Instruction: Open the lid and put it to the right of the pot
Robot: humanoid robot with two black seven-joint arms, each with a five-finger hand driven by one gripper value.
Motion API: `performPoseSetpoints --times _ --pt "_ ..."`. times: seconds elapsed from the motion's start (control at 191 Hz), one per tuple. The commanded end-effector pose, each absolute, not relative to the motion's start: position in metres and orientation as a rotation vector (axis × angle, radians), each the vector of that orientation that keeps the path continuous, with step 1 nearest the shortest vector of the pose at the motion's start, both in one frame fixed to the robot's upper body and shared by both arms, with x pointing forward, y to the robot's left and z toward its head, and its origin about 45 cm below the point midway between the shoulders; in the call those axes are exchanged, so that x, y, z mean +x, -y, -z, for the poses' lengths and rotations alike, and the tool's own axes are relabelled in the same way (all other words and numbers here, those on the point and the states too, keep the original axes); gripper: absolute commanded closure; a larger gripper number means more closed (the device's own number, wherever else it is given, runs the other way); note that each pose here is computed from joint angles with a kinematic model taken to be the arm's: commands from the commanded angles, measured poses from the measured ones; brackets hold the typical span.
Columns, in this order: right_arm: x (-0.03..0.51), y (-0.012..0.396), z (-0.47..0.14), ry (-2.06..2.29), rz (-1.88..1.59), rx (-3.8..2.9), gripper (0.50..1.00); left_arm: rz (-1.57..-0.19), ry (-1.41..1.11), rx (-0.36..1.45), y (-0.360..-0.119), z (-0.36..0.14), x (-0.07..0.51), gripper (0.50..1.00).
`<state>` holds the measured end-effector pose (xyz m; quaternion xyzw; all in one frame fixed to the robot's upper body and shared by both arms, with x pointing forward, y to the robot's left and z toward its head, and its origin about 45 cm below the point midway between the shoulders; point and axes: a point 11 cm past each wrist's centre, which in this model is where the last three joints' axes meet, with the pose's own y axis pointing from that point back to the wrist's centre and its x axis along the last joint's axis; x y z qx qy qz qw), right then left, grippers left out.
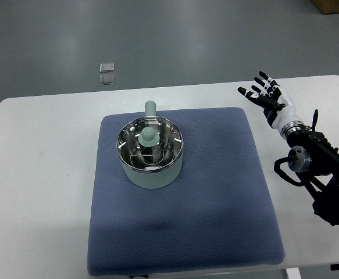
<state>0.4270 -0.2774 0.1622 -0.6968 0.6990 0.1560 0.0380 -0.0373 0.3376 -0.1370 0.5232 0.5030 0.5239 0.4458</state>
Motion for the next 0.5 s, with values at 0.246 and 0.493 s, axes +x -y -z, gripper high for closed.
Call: performPoseSetpoints --times 0.246,0.493 --pt "0.4275 0.2793 -0.1633 -2.148 -0.474 -2.138 0.568 -1.3 -1.239 1.282 -0.3354 0.1373 -0.0324 0.5" --pt "0.4286 0.2799 -0.1652 -2.145 -0.467 -2.137 0.568 -1.302 -1.237 1.29 -0.3375 0.1371 -0.0345 0.5"
